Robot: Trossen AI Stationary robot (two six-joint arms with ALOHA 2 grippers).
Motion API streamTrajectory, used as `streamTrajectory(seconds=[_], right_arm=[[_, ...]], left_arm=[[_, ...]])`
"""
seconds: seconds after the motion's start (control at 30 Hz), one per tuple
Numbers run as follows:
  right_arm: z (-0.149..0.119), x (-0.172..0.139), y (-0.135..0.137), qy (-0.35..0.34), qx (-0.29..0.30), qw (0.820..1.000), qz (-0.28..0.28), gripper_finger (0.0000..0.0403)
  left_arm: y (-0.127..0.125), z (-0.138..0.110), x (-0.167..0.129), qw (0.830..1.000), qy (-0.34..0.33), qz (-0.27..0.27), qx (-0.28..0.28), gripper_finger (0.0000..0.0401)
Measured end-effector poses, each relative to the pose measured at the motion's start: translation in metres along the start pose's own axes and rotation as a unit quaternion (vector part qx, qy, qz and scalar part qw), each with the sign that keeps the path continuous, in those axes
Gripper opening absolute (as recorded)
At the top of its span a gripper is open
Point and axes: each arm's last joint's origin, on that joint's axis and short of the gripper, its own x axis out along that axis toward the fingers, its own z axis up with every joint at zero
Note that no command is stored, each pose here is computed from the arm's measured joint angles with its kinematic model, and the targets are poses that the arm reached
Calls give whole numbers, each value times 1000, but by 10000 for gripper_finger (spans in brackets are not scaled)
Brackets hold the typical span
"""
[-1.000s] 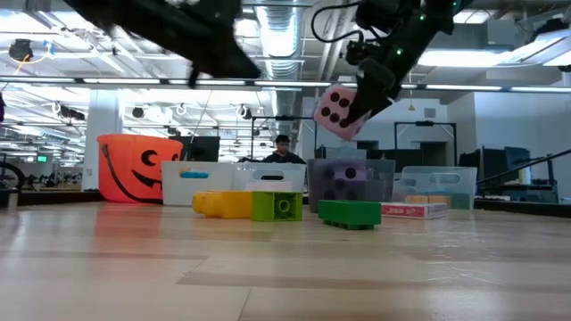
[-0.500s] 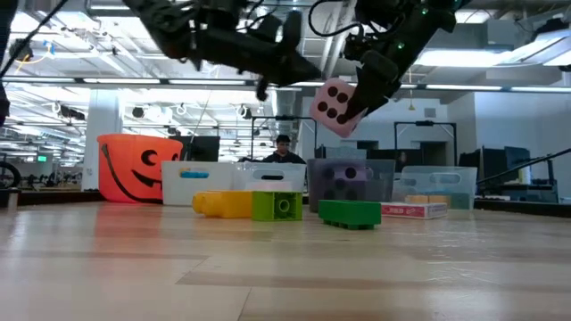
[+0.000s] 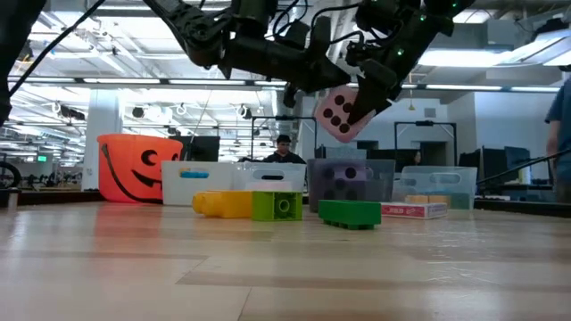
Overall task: Pick & Place Toys
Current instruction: Put the pink dice into the black bin
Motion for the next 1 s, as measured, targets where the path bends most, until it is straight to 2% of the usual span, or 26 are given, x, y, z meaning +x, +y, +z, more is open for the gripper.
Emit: streamTrajectory(seconds=[0.47,0.8,1.0], right_arm=[[5,0,0,-24,0,1000,0,400],[11,-2,0,-56,-11,998,-1,400],[12,-2,-2,-60,-20,998,-3,400]], left_arm=[[16,-7,1,999,42,31,0,0],[26,-26,6,996,77,48,-1,0],[27,-27,6,995,82,56,0,0]])
